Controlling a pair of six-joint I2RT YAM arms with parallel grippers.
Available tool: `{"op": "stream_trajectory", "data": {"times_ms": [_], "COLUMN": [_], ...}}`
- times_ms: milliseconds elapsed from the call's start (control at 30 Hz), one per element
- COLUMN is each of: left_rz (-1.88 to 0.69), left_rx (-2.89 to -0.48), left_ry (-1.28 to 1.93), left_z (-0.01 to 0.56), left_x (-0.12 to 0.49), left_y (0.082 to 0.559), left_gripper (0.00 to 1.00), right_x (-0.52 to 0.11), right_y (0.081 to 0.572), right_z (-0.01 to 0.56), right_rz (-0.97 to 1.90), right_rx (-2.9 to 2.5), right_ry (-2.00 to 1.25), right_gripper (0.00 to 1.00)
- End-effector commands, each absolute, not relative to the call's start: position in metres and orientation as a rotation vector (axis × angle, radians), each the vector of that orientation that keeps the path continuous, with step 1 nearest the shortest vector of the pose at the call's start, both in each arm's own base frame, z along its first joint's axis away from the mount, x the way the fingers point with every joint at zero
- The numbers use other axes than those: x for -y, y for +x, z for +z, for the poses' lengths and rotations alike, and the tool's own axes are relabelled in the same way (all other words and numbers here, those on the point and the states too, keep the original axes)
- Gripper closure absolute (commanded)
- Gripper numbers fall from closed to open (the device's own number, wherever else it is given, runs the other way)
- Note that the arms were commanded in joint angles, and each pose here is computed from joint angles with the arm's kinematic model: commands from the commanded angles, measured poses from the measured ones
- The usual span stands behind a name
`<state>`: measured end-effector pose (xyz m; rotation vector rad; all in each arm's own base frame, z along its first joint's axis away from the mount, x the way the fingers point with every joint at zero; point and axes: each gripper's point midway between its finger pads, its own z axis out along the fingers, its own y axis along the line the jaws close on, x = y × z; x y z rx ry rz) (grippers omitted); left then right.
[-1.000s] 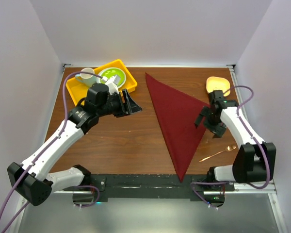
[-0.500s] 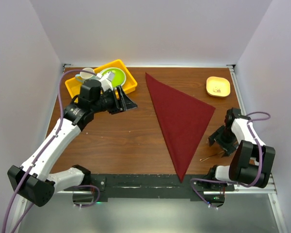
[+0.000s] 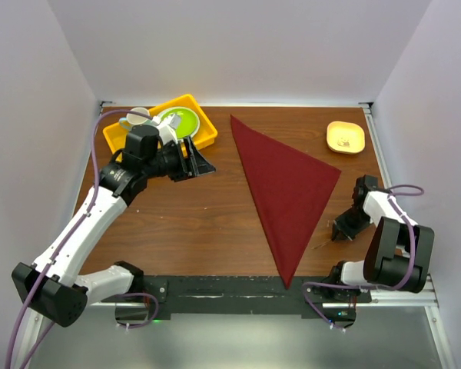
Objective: Fold the napkin, place the utensils inside, and roll it up
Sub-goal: Grab a utensil with the right arm
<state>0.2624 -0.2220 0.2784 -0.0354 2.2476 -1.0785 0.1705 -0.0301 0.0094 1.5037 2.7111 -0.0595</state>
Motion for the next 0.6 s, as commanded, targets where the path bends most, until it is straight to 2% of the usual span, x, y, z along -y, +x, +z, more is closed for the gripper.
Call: {"op": "stream_trajectory", "data": {"times_ms": [0,133,300,333,500,567], "left_rz": [-1.117,-1.132,-1.167,-1.171,-1.159,-1.148], "left_rx": [-2.189,-2.187,-2.203,-2.196,-2.232,-2.243], "left_ry": [0.019,0.022,0.003,0.005,-0.024,-0.032], "left_z": [0.301,0.305,0.298,0.299,0.288,0.285], "left_x": [0.224,0.224,0.225,0.224,0.221,0.220], "left_y": [0.258,0.255,0.247,0.244,0.240,0.240], "left_gripper": [0.36,0.36,0.36,0.36,0.36,0.36], "right_x": [0.047,0.059,0.061,0.048,-0.014,-0.036], "right_y": [0.170,0.197,0.239,0.260,0.315,0.330], "right_z": [0.008,0.038,0.096,0.119,0.172,0.162], "right_rz": [-0.174,-0.163,-0.161,-0.151,-0.174,-0.182], "right_rx": [-2.647,-2.579,-2.500,-2.493,-2.504,-2.564], "right_ry": [1.499,1.391,1.109,0.931,0.449,0.328], "right_gripper": [0.88,0.99,1.00,1.00,1.00,1.00]}}
